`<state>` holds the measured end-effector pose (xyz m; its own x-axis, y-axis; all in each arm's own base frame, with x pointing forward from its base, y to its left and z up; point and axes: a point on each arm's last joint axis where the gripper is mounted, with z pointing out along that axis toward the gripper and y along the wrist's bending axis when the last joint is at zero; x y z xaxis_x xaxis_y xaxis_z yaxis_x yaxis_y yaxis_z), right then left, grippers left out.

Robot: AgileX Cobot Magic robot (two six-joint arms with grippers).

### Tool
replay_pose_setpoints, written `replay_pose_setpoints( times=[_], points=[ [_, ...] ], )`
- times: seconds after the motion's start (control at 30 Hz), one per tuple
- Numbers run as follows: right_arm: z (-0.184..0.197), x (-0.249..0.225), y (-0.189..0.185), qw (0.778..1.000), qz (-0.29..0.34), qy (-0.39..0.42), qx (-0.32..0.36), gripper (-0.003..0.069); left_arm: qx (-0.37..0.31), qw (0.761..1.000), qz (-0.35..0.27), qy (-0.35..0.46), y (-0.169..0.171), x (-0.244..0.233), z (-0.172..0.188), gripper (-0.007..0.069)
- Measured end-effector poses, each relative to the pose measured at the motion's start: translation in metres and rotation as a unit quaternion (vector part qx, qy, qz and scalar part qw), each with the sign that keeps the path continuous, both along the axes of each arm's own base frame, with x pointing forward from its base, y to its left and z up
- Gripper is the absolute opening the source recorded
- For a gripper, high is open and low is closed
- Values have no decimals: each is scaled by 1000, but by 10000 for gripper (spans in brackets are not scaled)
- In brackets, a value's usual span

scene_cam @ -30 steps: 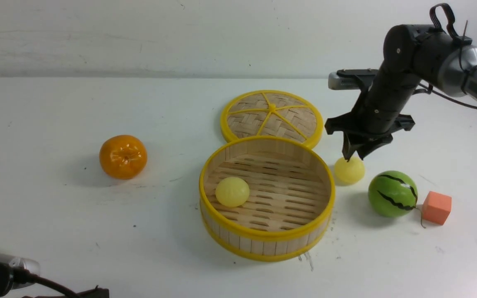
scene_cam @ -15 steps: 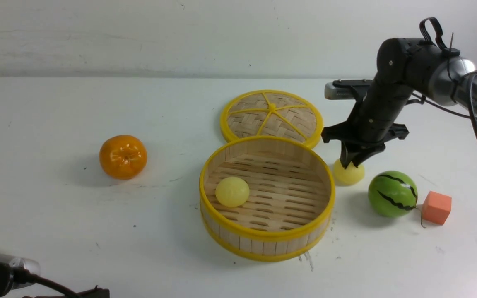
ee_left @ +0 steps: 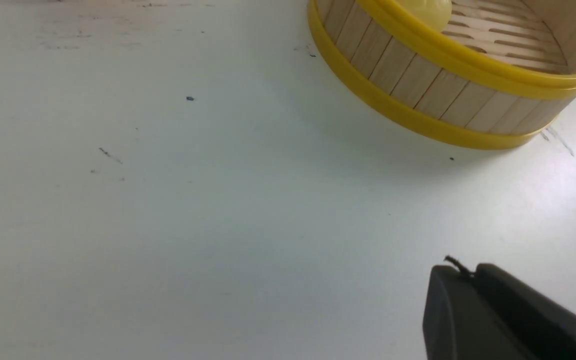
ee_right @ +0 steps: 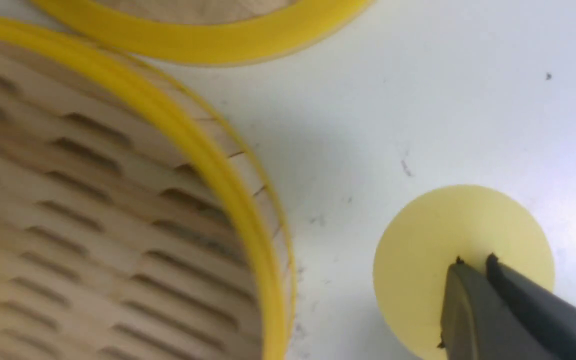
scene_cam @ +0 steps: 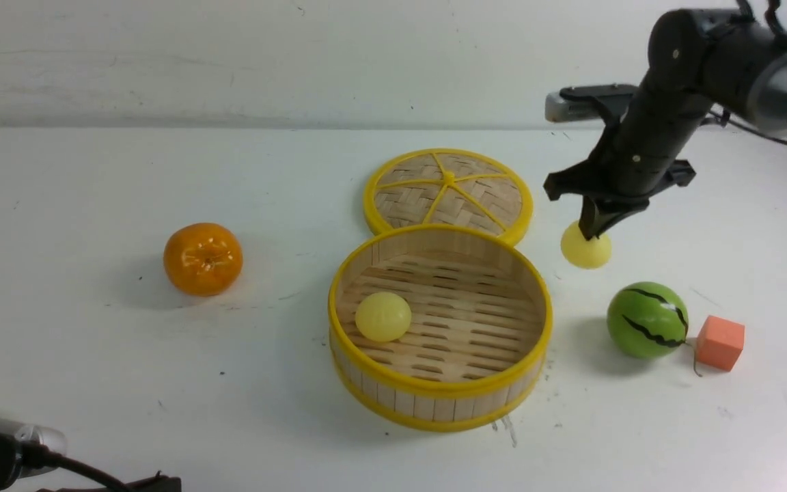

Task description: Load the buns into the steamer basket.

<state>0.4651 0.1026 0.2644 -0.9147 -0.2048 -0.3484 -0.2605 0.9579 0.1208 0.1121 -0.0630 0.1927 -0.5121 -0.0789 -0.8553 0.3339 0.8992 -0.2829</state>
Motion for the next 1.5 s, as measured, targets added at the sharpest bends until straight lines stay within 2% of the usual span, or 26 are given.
replay_pose_setpoints(
  times=[0.07, 0.13, 0.23, 0.37, 0.57, 0.63, 0.67, 0.7, 0.73, 0.77, 0.83, 0.97, 1.07, 1.1, 1.3, 1.33, 1.4, 1.5],
  points=[
    [30, -18, 14, 999, 24, -15, 23, -8, 0, 1000, 0, 0, 0, 0, 0, 39],
    [36, -31, 31, 998, 44, -12, 31, -6, 0, 1000, 0, 0, 0, 0, 0, 39],
    [30, -43, 49, 997, 66, 5, 32, -3, 0, 1000, 0, 0, 0, 0, 0, 39],
    [0, -57, 86, 994, 100, 22, 28, 1, 0, 1000, 0, 0, 0, 0, 0, 42],
    [-15, -63, 101, 995, 96, 10, 18, 37, 0, 1000, 0, 0, 0, 0, 0, 49],
    [-18, -63, 102, 996, 90, 8, 16, 111, 0, 1000, 0, 0, 0, 0, 0, 55],
    [-18, -62, 102, 996, 90, 8, 15, 119, 0, 1000, 0, 0, 0, 0, 0, 55],
    [-19, -61, 102, 996, 89, 7, 15, 189, 0, 1000, 0, 0, 0, 0, 0, 57],
    [-20, -61, 102, 996, 88, 7, 16, 228, 0, 1000, 0, 0, 0, 0, 0, 57],
    [-20, -61, 102, 996, 88, 7, 16, 238, 0, 1000, 0, 0, 0, 0, 0, 57],
    [-21, -62, 102, 996, 83, 16, 20, 374, 0, 1000, 0, 0, 0, 0, 0, 61],
    [-6, -72, 98, 997, 62, 42, 22, 461, 0, 1000, 0, 0, 0, 0, 0, 67],
    [15, -84, 93, 997, 55, 49, 21, 451, 0, 1000, 0, 0, 0, 0, 0, 68],
    [37, -94, 88, 997, 55, 35, 28, 424, 0, 1000, 0, 0, 0, 0, 0, 67],
    [113, -164, 59, 996, 64, -40, 46, 197, 0, 1000, 0, 0, 0, 0, 0, 71],
    [120, -183, 50, 996, 65, -46, 45, 138, 0, 1000, 0, 0, 0, 0, 0, 71],
    [125, -201, 40, 996, 65, -51, 42, 100, 0, 1000, 0, 0, 0, 0, 0, 72],
    [125, -246, 14, 996, 63, -64, 22, -1, 0, 1000, 0, 0, 0, 0, 0, 75]
  ],
)
